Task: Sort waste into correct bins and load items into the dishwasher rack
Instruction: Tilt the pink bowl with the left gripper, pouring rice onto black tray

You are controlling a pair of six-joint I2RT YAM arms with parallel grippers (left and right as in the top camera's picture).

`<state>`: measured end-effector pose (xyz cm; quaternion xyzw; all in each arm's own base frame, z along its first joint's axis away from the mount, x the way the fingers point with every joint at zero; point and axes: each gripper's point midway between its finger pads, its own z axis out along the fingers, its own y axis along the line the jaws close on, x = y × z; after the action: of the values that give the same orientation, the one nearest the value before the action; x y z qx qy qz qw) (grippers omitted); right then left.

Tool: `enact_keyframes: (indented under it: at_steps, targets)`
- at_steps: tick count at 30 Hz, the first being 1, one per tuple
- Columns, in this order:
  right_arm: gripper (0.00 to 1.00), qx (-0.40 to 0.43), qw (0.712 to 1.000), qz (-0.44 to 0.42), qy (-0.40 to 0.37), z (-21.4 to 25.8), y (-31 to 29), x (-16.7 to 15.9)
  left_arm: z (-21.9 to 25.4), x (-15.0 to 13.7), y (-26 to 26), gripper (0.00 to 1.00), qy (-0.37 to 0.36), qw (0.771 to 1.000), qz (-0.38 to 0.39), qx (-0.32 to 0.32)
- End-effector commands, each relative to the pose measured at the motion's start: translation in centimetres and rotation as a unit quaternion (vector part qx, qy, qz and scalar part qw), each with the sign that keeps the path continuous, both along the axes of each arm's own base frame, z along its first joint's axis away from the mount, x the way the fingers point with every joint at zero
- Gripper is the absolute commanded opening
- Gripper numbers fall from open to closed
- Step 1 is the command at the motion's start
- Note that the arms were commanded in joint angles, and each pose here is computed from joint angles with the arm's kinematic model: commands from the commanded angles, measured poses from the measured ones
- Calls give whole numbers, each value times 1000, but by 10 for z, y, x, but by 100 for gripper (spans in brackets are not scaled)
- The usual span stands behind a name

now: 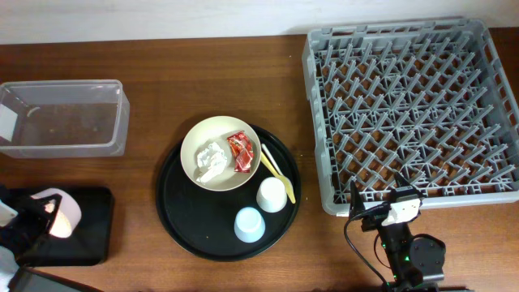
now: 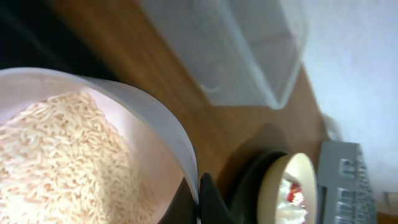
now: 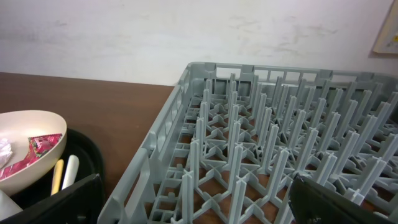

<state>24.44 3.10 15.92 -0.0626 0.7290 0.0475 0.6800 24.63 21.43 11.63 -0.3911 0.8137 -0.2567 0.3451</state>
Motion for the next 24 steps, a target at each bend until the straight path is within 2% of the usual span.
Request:
enact_keyframes:
  at_steps: [1, 7, 13, 17, 24]
  targets:
    - [98, 2, 1000, -2, 1, -2, -1, 0, 25, 14, -8, 0, -100, 994, -30, -31]
    - [98, 2, 1000, -2, 1, -2, -1, 0, 45, -2, 4, 0, -179, 981, -4, -69]
    - [98, 2, 1000, -2, 1, -2, -1, 0, 35, -21, 9, 0, -205, 975, 26, -76]
    - [98, 2, 1000, -2, 1, -2, -1, 0, 53, -25, 10, 0, -291, 955, 7, -54]
    - [98, 2, 1000, -2, 1, -2, -1, 0, 43, -27, 16, 0, -290, 955, 17, -64]
